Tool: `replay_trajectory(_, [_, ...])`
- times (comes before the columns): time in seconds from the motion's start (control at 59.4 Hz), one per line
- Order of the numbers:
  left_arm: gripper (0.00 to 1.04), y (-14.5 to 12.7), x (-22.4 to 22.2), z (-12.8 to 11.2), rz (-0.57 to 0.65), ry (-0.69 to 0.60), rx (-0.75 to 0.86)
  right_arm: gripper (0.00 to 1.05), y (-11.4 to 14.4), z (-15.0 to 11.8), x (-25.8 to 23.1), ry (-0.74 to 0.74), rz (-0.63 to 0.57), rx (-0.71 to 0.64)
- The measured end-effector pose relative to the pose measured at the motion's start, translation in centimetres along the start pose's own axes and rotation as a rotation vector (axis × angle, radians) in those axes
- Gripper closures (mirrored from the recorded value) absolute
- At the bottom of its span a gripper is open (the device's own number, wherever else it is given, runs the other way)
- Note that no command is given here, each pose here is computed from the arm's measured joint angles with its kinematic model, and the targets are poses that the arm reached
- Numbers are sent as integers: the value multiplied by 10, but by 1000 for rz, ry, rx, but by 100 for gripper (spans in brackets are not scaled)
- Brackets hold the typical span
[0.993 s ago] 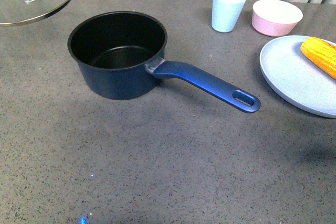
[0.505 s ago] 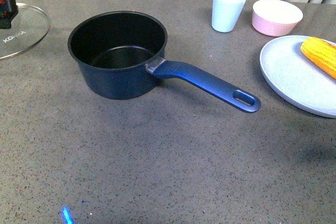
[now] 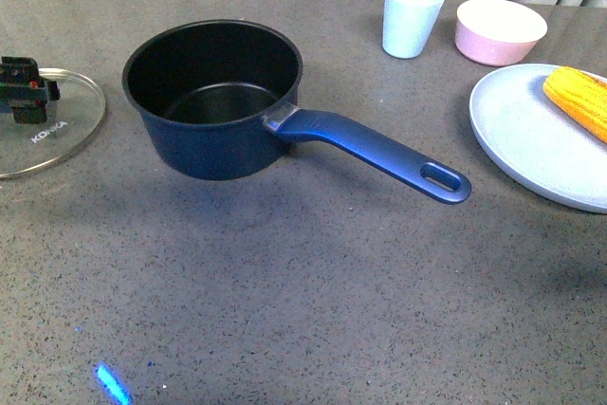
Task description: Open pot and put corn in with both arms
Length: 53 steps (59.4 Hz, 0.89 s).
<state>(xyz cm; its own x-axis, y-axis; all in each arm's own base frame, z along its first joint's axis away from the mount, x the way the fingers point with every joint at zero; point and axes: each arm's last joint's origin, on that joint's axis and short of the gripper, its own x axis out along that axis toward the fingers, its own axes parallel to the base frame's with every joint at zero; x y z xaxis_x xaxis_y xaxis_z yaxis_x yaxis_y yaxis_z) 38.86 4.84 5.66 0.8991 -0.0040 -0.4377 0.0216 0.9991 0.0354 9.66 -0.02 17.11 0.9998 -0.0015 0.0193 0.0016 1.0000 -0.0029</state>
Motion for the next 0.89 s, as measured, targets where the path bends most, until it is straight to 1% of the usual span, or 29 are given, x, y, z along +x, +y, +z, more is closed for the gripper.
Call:
replay_trajectory(0.152, [46, -4, 3, -7, -8, 0, 3, 9, 0, 0, 0, 0, 0, 0])
replay_trajectory(0.471, [46, -8, 5, -11, -14, -17, -19, 9, 0, 0, 0, 0, 0, 0])
replay_trajectory(0.522, [36, -8, 5, -12, -9, -18, -15, 9, 0, 0, 0, 0, 0, 0])
replay_trajectory(0.623, [20, -9, 4, -15, -10, -12, -11, 9, 0, 0, 0, 0, 0, 0])
replay_trajectory(0.657, [17, -9, 4, -15, -9, -11, -11, 9, 0, 0, 0, 0, 0, 0])
replay_trajectory(0.707, [8, -9, 4, -16, -10, -9, -7, 9, 0, 0, 0, 0, 0, 0])
replay_trajectory(0.774, [9, -10, 2, -17, -14, -6, -7, 9, 0, 0, 0, 0, 0, 0])
replay_trajectory(0.892, [9, -11, -7, -16, -25, -5, -4, 9, 0, 0, 0, 0, 0, 0])
